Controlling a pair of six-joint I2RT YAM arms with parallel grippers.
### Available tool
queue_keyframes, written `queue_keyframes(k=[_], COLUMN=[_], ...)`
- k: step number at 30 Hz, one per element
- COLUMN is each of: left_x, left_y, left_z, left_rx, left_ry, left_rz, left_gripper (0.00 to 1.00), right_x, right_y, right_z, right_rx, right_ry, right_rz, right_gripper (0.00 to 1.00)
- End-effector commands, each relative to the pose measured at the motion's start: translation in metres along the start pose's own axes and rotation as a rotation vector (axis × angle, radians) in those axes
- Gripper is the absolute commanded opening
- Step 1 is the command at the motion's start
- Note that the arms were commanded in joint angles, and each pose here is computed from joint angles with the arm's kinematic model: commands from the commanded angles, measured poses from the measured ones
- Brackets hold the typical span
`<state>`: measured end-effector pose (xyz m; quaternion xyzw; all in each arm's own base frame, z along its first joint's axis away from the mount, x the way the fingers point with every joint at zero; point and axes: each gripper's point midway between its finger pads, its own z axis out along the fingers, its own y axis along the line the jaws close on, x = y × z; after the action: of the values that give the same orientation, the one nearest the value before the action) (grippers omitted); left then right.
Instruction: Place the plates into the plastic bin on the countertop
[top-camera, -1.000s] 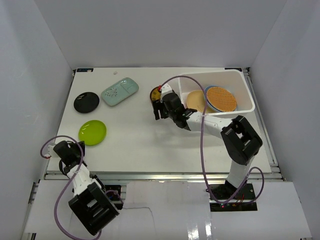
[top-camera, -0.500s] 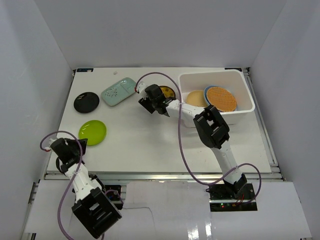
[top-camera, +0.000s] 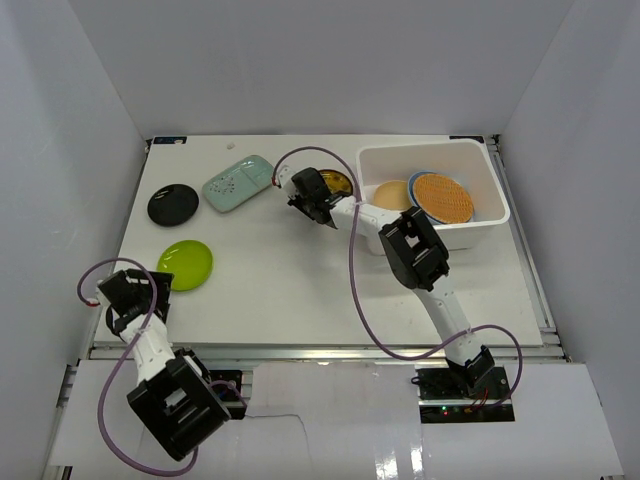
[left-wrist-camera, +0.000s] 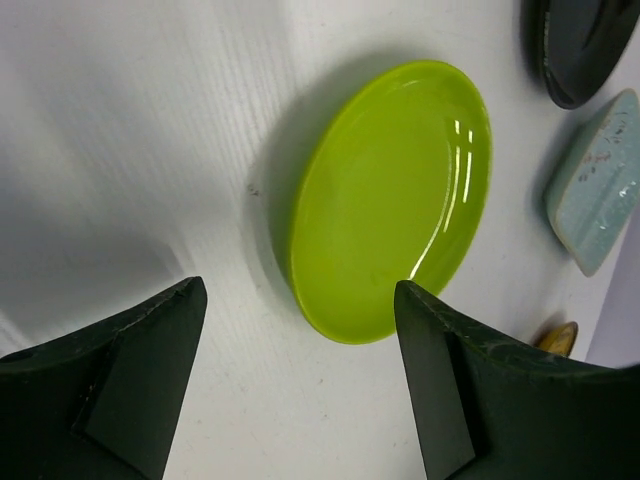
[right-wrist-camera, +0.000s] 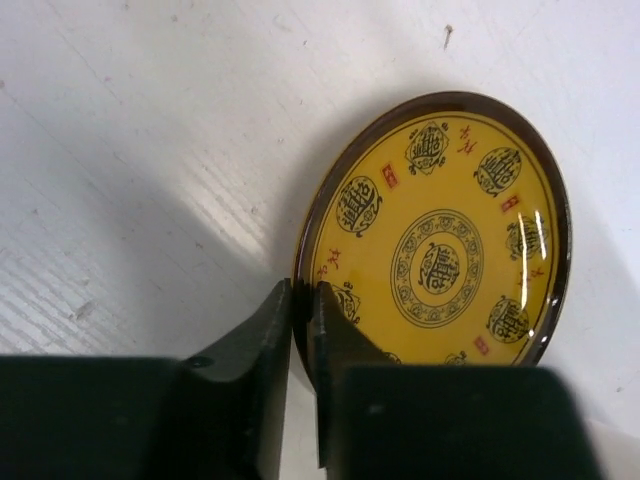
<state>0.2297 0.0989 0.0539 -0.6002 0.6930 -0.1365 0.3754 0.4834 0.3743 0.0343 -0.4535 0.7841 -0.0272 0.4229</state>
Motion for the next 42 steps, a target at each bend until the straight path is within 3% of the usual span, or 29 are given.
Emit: queue_keyframes(k=[1, 6, 12, 19, 26, 35, 42], left_x=[-0.014, -0.019, -0.002, 0.008, 0.012, 0.022, 0.012], left_y=[0.007, 0.01, -0.006, -0.003, 0.011, 0.027, 0.028], left_z=[-0.004, -0.003, 0.013, 0.022, 0.027, 0.038, 0.039], left_rx=[-0.09, -0.133, -0.026, -0.035, -0.091, -0.148, -0.162], left_ry=[-0.038, -0.05, 0.072, 0.148, 0.162, 0.196, 0.144], left_rz=[0.012, 0.023, 0.035, 0.039, 0.025, -0.028, -0.023], left_gripper=[0.86, 0.86, 0.86, 0.85, 0.71, 0.53, 0.31], right_x=[-0.001, -0.018, -0.045, -0.057, -0.067, -0.076, -0.084], right_y=[0.013, 0.031, 0.054, 0.107, 0.141, 0.145, 0.15], right_z=[0.002, -0.031, -0.09, -0.138, -0.155, -0.172, -0.183], right_rx=[-0.031, -0.046, -0.101, -0.209, -0.267, -0.286, -0.32], right_ry=[0.0, -0.071, -0.201, -0.284, -0.325, -0.379, -0.421], right_rz=[-0.004, 0.034, 0.141, 0.115, 0.106, 0.145, 0.165], right_gripper=[0.09, 0.08, 0.08, 0.08, 0.08, 0.08, 0.08])
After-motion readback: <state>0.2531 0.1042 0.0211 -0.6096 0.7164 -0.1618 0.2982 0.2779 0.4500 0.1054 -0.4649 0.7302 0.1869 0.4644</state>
